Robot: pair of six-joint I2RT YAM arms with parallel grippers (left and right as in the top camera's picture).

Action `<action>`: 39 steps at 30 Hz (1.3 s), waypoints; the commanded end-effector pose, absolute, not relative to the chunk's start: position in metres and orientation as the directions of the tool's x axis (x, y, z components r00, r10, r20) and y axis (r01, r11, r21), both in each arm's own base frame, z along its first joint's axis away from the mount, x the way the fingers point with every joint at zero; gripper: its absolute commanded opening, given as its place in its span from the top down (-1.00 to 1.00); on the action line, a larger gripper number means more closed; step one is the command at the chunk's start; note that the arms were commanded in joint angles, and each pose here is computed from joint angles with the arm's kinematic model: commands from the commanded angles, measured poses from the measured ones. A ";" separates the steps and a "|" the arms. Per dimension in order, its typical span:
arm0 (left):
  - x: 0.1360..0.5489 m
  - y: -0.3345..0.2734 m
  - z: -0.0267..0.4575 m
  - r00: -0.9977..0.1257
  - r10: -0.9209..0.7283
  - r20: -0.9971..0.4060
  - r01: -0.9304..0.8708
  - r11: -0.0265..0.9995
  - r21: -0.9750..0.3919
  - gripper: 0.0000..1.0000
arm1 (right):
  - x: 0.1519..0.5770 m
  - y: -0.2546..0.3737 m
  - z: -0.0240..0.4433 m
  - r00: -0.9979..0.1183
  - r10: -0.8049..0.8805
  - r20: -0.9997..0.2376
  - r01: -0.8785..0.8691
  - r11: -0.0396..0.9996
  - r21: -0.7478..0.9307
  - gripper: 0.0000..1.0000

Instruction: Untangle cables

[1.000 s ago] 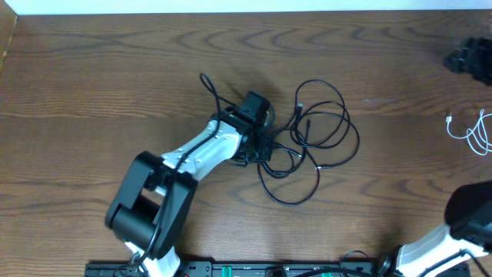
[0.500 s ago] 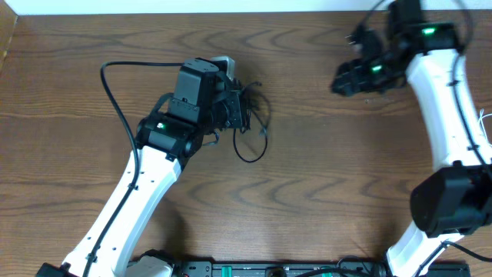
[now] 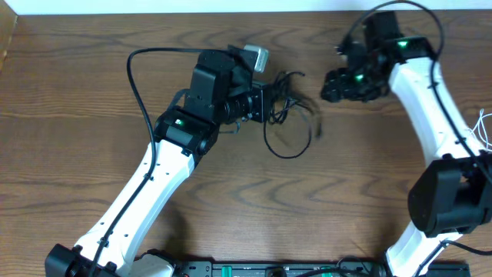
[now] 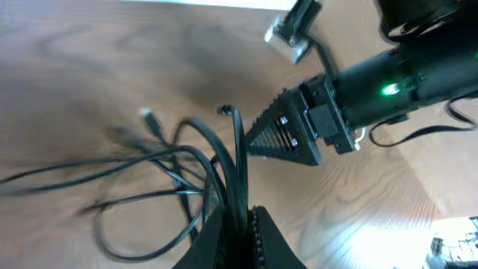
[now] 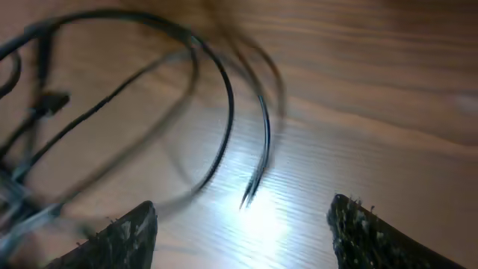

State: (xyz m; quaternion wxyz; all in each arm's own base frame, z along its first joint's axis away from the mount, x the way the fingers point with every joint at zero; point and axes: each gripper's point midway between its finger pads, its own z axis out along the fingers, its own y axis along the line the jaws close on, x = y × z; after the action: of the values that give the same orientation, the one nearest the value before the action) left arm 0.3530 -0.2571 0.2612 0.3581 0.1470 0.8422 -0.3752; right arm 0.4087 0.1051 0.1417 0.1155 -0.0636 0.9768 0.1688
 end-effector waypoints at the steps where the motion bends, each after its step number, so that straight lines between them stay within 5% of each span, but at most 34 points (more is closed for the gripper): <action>1: 0.358 -0.256 0.270 -0.658 -0.015 -0.753 0.545 0.680 -0.490 0.47 | 0.413 0.070 0.141 -0.973 0.016 -0.228 -0.055 0.952 0.300 -0.41; 3: 0.360 -0.243 0.252 -0.693 -0.010 -0.721 0.474 0.748 -0.465 -0.17 | 0.411 0.066 0.141 -0.975 0.035 -0.218 -0.039 0.946 0.323 -0.41; 6: 0.354 -0.214 0.214 -0.761 0.019 -0.648 0.346 0.857 -0.381 -0.47 | 0.408 0.070 0.143 -0.977 0.003 -0.215 -0.076 0.932 0.355 -0.41; 12: 0.336 -0.176 0.166 -0.855 0.055 -0.516 0.205 0.949 -0.238 -0.48 | 0.393 0.103 0.150 -0.971 -0.108 -0.213 -0.196 0.871 0.451 -0.47; 25: 0.310 -0.163 0.087 -0.966 0.108 -0.237 0.145 0.979 -0.146 -0.48 | 0.376 0.169 0.099 -0.910 -0.330 -0.251 -0.399 0.861 0.317 -0.38; 32: 0.319 -0.167 0.055 -0.975 0.111 -0.192 0.139 0.981 -0.136 -0.47 | 0.374 0.200 0.065 -0.860 -0.382 -0.339 -0.484 0.821 0.303 -0.10; 39: 0.329 -0.186 0.055 -0.968 0.108 -0.226 0.159 0.962 -0.221 -0.48 | 0.365 0.212 0.041 -0.833 -0.412 -0.368 -0.524 0.801 0.290 -0.09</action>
State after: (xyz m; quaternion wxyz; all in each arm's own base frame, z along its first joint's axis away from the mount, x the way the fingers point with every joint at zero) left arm 0.3287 -0.1782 0.0551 0.1070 0.0589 0.9878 -0.0969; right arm 0.3738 0.2106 0.0533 0.1501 -0.2410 0.9385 0.1967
